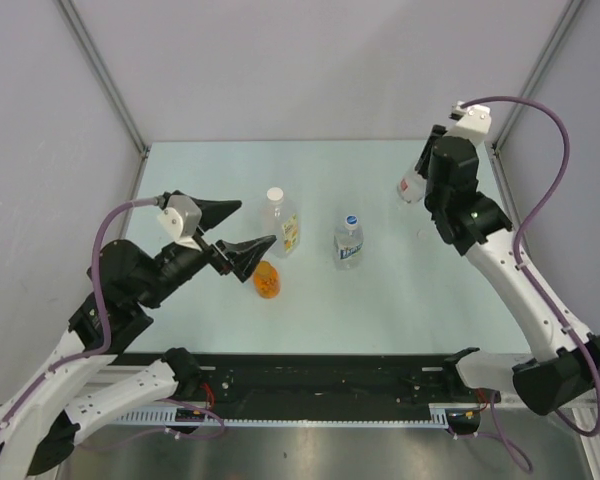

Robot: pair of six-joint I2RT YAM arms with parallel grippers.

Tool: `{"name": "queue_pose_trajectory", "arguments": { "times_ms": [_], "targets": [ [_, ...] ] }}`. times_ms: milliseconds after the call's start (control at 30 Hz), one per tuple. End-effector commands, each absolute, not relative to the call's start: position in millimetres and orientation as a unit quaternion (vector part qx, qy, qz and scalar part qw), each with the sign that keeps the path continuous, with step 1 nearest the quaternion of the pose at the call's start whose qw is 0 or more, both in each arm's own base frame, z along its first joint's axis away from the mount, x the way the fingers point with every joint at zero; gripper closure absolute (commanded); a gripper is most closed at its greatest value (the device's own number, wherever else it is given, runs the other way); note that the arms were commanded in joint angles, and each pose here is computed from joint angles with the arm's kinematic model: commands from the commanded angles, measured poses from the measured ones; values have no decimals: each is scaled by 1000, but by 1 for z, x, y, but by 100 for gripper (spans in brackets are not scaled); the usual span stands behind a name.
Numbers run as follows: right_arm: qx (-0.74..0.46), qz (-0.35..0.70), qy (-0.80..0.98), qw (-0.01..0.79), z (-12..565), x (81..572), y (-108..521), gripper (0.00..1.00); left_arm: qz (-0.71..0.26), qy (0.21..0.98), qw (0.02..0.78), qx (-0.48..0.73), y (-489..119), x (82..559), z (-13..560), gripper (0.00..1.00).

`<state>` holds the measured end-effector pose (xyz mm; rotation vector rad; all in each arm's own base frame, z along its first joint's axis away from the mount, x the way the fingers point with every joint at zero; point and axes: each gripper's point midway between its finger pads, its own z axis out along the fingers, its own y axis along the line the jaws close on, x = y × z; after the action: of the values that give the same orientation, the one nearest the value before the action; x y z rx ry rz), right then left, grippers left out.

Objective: Unscrew the bottle caps

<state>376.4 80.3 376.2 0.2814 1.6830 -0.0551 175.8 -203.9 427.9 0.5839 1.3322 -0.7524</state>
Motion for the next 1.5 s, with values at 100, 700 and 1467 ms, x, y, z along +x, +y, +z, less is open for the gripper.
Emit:
{"name": "queue_pose_trajectory", "arguments": {
  "times_ms": [100,700,1467],
  "targets": [
    [234,-100,676,691,383,433,14,100,-281,608,705,233,-176,182,416,0],
    [233,-172,720,631,286,525,-30,100,-292,628,681,237,-194,192,378,0],
    [231,-168,742,606,235,539,-25,100,-306,649,651,248,-210,197,360,0]
  ]
}}
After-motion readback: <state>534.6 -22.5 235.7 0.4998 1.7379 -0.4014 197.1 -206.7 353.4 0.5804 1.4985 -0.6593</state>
